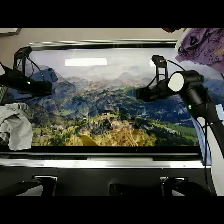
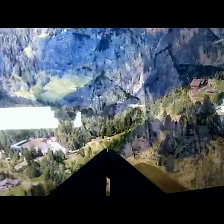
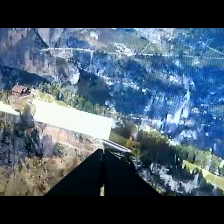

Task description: Fold the clothes and pants, and hang the long-sleeved shirts on hangers.

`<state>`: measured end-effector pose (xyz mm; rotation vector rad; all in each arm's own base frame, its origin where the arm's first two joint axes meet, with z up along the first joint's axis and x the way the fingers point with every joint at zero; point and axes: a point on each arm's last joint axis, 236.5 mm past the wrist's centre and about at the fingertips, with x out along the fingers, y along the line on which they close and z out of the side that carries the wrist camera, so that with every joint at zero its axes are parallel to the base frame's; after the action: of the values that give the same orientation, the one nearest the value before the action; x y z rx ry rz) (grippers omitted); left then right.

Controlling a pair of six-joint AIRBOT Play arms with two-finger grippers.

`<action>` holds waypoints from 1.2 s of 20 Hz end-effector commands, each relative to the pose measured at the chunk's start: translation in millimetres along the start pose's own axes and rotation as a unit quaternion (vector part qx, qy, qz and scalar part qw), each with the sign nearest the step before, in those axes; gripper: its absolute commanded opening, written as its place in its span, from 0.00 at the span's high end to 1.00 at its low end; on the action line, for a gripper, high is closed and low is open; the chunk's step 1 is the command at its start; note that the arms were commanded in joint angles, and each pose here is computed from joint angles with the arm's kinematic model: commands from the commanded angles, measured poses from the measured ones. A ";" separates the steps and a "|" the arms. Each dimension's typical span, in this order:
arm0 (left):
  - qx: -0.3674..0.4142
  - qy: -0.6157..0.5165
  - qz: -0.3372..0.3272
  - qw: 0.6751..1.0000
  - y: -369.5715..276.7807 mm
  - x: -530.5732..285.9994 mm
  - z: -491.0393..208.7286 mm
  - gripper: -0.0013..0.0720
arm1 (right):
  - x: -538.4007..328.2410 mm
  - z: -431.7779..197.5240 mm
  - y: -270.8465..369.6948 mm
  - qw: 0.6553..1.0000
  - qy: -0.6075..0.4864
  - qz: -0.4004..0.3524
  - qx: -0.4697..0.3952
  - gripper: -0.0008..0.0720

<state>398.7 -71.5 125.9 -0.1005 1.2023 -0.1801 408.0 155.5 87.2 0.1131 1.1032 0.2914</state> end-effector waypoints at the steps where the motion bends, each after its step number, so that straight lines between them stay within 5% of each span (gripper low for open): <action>1: 0.000 0.000 0.000 1.000 -0.1 -0.2 0.0 0.95 | -0.6 -0.6 0.6 1.000 0.001 0.000 -0.001 0.94; 20: 0.000 0.001 -0.003 1.000 -1.4 0.5 -0.1 0.95 | -0.6 -0.9 0.4 1.000 0.002 0.000 -0.001 0.94; 21: -0.001 0.002 0.009 1.000 4.5 2.5 0.1 0.76 | -0.6 -0.7 0.4 1.000 0.001 0.000 -0.001 0.94; 22: -0.019 0.009 0.032 0.999 16.3 4.4 -2.1 0.02 | -0.6 -0.8 0.4 1.000 0.002 0.000 -0.001 0.94; 24: -0.061 0.021 0.135 0.989 72.5 2.3 -11.2 0.00 | -0.6 -0.9 0.4 1.000 0.002 0.000 -0.001 0.94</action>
<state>398.7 -52.8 117.2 -0.0890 1.2279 -0.0954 407.4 155.2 86.8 0.1111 1.1064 0.2913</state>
